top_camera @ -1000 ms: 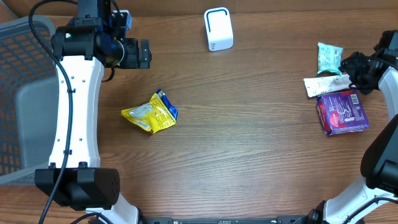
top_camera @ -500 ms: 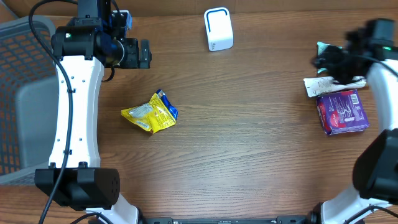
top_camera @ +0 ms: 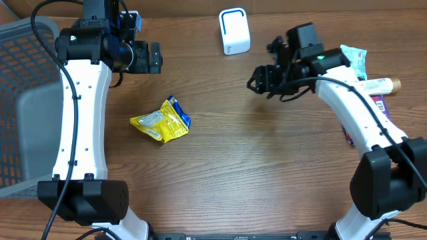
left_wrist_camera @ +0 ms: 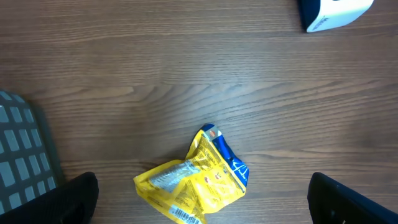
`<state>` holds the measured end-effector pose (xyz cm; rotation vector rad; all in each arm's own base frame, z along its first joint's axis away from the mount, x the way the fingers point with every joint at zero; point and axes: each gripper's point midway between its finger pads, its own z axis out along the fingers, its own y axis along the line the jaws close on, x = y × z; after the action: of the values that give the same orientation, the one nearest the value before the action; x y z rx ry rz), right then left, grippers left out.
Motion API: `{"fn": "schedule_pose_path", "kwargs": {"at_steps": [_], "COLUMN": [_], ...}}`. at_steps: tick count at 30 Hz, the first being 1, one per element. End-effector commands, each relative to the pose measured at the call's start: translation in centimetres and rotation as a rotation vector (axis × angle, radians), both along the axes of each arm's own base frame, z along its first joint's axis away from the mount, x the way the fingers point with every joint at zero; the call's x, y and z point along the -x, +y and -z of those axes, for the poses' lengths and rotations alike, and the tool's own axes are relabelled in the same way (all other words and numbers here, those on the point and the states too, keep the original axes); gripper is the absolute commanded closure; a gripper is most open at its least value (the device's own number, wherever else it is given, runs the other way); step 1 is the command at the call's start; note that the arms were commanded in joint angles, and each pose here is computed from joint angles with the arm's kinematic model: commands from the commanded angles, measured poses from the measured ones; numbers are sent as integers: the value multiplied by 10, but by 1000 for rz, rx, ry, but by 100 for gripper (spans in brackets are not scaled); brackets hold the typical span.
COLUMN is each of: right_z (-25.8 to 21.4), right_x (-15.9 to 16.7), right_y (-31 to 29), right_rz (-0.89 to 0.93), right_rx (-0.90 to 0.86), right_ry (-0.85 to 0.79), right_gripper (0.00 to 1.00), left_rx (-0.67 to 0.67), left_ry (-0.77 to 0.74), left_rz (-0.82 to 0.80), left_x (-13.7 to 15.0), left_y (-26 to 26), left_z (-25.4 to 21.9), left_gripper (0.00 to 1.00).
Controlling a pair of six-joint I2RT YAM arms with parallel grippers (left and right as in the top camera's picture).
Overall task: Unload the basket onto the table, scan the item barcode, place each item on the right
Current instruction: 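Reach the right gripper to the yellow packet and grasp it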
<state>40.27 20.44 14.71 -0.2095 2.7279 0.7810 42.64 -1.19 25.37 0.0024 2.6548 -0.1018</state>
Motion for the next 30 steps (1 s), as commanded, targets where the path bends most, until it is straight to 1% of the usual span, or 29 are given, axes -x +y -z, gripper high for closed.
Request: {"fn": "schedule_pose_path", "kwargs": {"at_steps": [1,5,7,8,11,12,17,20,22,25,30], "right_z": [3,10,20,25,40,46,84,96,98,100,112], "right_x": [6,11,17,20,33,37,49,54,53,51,52], "right_y": [23,55,74,84,117,127,165,183,193,205,221], "right_rz": [-30,-53,-69,-81,-155,-175,-216,-230,-225,-219,-271], "right_rx": [-11,-34,-50,-56,-60,-53,89,145,177,207,213], "right_ry": [-1,8,32,42,39,30,-68,-140,-201,-281,-342], "right_gripper": [30,29,29,29,28,26,17,15,15,15,16], "left_rx": [-13,14,92,132,121,130,152,160,157,154,150], "left_ry": [12,13,31,69,43,38,-20,-77,-104,-115,-111], "left_rz": [21,9,-15,-14,-16,-32,-166,-241,-263,-284,-291], "left_x": [-1,-1,2,10,6,6,13,16,18,18,19], "left_y": [0,-4,-14,-20,-14,-11,26,52,63,72,74], "left_z": [6,5,6,8,3,-2,-43,-68,-78,-80,-79], "left_gripper": [0,0,0,0,0,1,1,0,0,0,1]}}
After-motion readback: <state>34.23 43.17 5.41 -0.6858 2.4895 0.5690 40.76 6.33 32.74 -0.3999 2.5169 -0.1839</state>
